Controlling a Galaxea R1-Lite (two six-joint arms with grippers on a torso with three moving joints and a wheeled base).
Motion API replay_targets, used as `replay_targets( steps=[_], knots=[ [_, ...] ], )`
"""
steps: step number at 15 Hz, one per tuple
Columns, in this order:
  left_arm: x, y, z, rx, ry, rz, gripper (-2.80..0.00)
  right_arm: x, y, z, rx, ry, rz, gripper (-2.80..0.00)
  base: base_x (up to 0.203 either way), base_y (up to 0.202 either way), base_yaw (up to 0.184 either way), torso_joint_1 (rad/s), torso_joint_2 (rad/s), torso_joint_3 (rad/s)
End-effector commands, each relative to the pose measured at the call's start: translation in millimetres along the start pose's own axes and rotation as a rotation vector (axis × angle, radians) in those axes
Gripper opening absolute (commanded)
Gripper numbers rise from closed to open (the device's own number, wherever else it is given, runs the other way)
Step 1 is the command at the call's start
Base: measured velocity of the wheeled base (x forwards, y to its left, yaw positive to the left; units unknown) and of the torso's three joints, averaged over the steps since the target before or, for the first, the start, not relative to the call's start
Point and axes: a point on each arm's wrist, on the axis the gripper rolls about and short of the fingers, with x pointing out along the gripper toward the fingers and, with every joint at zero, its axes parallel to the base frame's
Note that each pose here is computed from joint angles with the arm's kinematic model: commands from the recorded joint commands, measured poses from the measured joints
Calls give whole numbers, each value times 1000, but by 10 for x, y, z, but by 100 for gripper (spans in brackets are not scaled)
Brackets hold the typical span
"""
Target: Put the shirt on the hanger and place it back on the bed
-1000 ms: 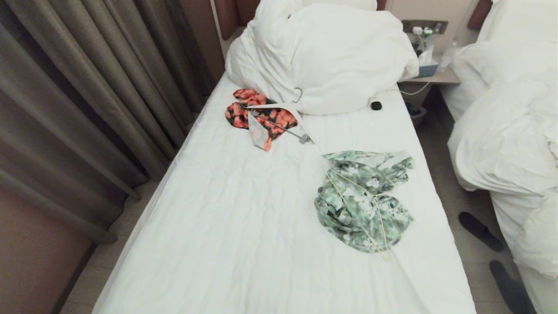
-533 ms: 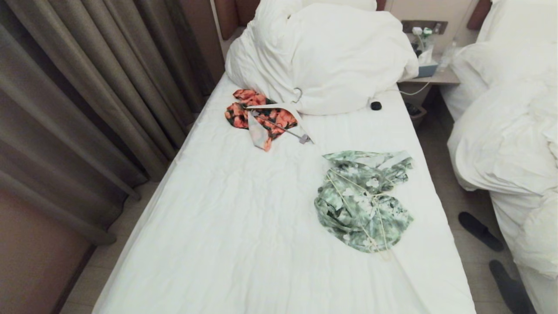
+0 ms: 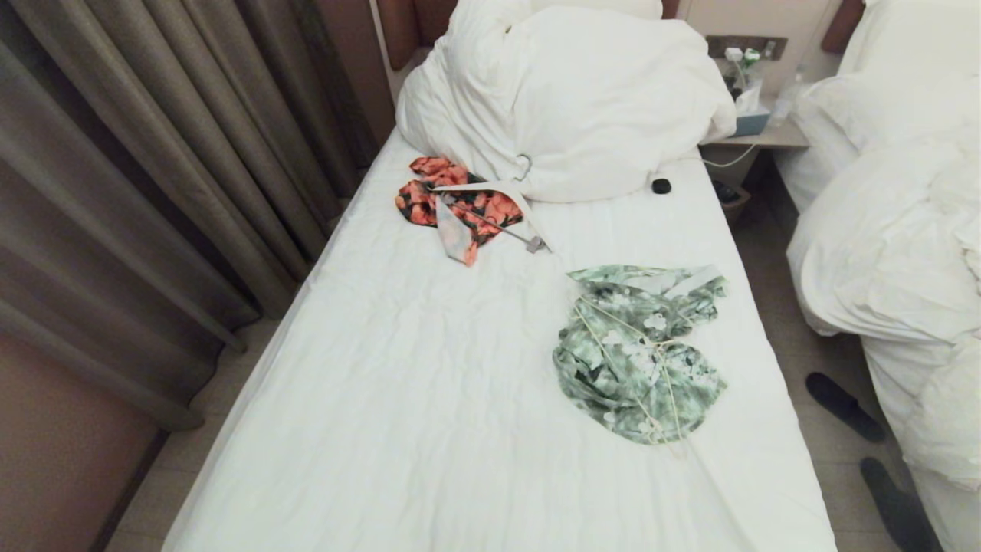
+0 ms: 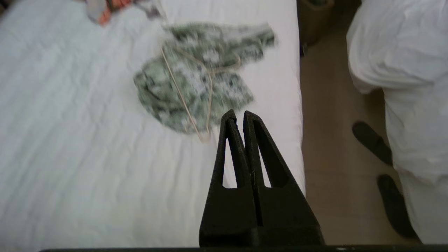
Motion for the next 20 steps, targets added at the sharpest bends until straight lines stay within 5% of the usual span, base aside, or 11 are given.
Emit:
replay_targets(
  steps=[1, 6, 12, 20],
  knots=[
    [1, 0, 2, 0, 1, 0, -280, 4, 0, -54, -14, 42, 0, -280, 0, 0, 0, 0, 0, 0],
    [3, 1, 3, -8, -2, 3, -280, 0, 0, -89, -37, 83, 1, -280, 0, 0, 0, 0, 0, 0],
    [5, 9, -2, -140, 0, 40, -280, 1, 0, -92, -43, 83, 3, -280, 0, 0, 0, 0, 0, 0],
    [5, 10, 1, -140, -2, 41, -280, 1, 2, -94, -78, 84, 10, -280, 0, 0, 0, 0, 0, 0]
  ],
)
